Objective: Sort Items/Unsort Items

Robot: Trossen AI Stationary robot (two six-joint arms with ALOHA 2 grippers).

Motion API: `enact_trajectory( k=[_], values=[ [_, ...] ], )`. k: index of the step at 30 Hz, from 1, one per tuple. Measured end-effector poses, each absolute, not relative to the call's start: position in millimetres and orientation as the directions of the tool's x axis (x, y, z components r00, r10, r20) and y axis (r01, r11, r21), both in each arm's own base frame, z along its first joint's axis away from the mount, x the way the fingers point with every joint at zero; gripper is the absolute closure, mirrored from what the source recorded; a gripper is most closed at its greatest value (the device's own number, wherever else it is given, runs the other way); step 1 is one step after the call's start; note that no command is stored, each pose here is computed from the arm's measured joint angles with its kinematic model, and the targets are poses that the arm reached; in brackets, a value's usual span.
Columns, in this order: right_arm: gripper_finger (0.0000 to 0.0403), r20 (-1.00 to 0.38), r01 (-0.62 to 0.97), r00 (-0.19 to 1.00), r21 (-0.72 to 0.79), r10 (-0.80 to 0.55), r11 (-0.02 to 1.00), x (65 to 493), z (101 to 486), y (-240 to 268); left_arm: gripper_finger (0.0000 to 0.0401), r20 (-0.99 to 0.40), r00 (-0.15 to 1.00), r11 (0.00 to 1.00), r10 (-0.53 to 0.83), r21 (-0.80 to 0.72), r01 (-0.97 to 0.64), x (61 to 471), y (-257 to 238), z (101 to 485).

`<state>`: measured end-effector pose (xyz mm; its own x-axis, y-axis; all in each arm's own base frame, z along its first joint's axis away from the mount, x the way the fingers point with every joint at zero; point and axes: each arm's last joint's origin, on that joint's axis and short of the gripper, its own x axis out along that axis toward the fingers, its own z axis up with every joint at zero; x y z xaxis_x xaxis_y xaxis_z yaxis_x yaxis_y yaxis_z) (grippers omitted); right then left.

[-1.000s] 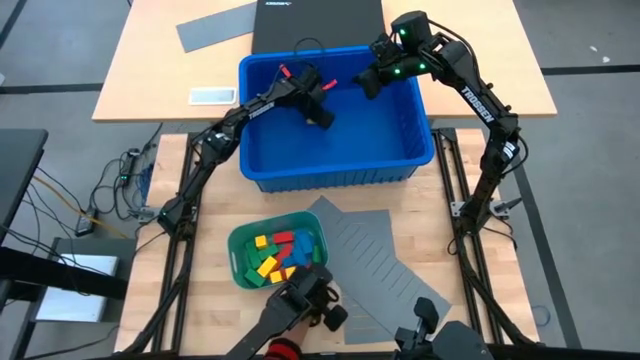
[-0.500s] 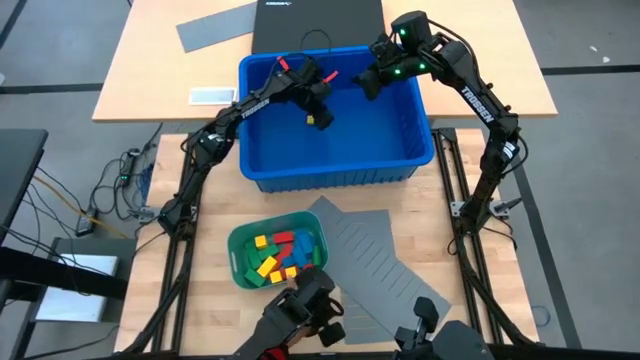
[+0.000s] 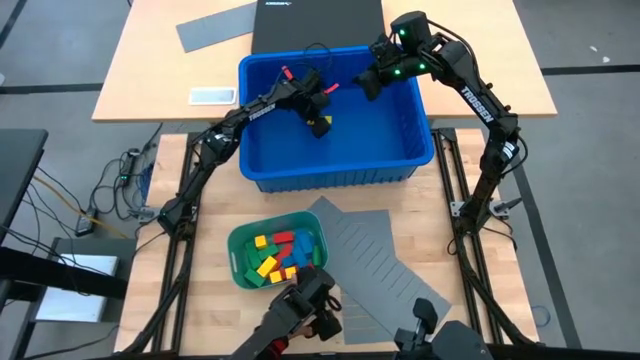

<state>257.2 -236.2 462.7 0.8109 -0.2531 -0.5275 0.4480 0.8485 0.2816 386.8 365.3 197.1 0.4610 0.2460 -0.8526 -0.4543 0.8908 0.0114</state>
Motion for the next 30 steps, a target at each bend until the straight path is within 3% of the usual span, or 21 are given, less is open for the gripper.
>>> enact_trajectory(
  k=[11, 16, 24, 30],
  values=[
    [0.04, -0.529, 0.435, 0.816, 0.294, -0.235, 0.851, 257, 462, -236, 0.0166, -0.843, 0.469, 0.889, 0.263, 0.023, -0.457, 390, 371, 184],
    [0.0401, -0.529, 0.435, 0.815, 0.294, -0.234, 0.851, 257, 462, -236, 0.023, -0.852, 0.463, 0.914, 0.244, 0.042, -0.404, 389, 369, 185],
    [0.04, -0.529, 0.43, 0.815, 0.283, -0.235, 0.857, 257, 462, -236, 0.0382, -0.853, 0.465, 0.921, 0.238, 0.046, -0.388, 388, 361, 205],
    [0.04, -0.529, 0.426, 0.815, 0.274, -0.235, 0.862, 257, 462, -236, 0.0386, -0.86, 0.461, 0.917, 0.218, 0.02, -0.398, 380, 352, 230]
  ],
)
